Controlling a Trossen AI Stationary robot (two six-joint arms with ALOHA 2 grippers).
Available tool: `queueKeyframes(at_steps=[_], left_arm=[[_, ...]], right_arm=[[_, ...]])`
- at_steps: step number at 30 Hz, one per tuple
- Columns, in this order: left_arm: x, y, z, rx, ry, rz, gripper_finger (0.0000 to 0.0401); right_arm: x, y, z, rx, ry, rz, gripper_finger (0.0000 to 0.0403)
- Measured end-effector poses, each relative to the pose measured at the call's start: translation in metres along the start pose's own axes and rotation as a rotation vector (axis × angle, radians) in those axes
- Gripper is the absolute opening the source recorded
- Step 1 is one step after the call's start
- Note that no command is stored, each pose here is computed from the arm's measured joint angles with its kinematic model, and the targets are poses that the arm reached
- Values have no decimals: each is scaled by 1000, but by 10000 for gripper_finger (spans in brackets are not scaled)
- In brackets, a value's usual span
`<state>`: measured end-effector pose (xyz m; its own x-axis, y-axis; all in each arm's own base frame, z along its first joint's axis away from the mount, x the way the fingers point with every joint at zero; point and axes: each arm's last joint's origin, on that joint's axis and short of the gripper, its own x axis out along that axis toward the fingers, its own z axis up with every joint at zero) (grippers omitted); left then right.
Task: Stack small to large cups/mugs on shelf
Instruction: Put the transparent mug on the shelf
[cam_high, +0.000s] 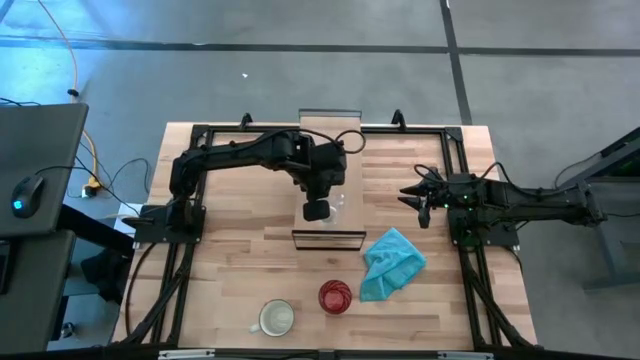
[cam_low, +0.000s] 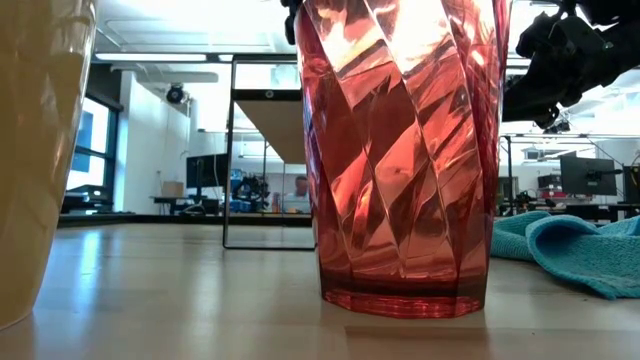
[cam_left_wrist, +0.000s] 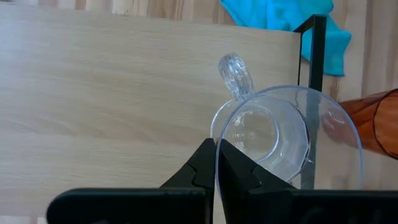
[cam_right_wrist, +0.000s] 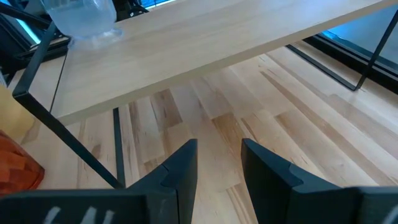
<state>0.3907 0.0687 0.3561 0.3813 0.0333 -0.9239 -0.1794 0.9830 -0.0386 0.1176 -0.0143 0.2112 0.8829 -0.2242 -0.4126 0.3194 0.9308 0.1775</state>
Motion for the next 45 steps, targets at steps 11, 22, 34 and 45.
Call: queueKeyframes(at_steps=[11,22,34,45], left_arm=[[16,0,2,12,50,-28,0],[16,0,2,17,45,-4,0],[17,1,3,25,37,22,0],[15,2,5,25,27,62,0]], right_arm=[[0,0,0,1,0,4,116],[0,0,0,-3,1,5,116],[0,0,0,-3,2,8,116],[0,0,0,-3,2,7,116]])
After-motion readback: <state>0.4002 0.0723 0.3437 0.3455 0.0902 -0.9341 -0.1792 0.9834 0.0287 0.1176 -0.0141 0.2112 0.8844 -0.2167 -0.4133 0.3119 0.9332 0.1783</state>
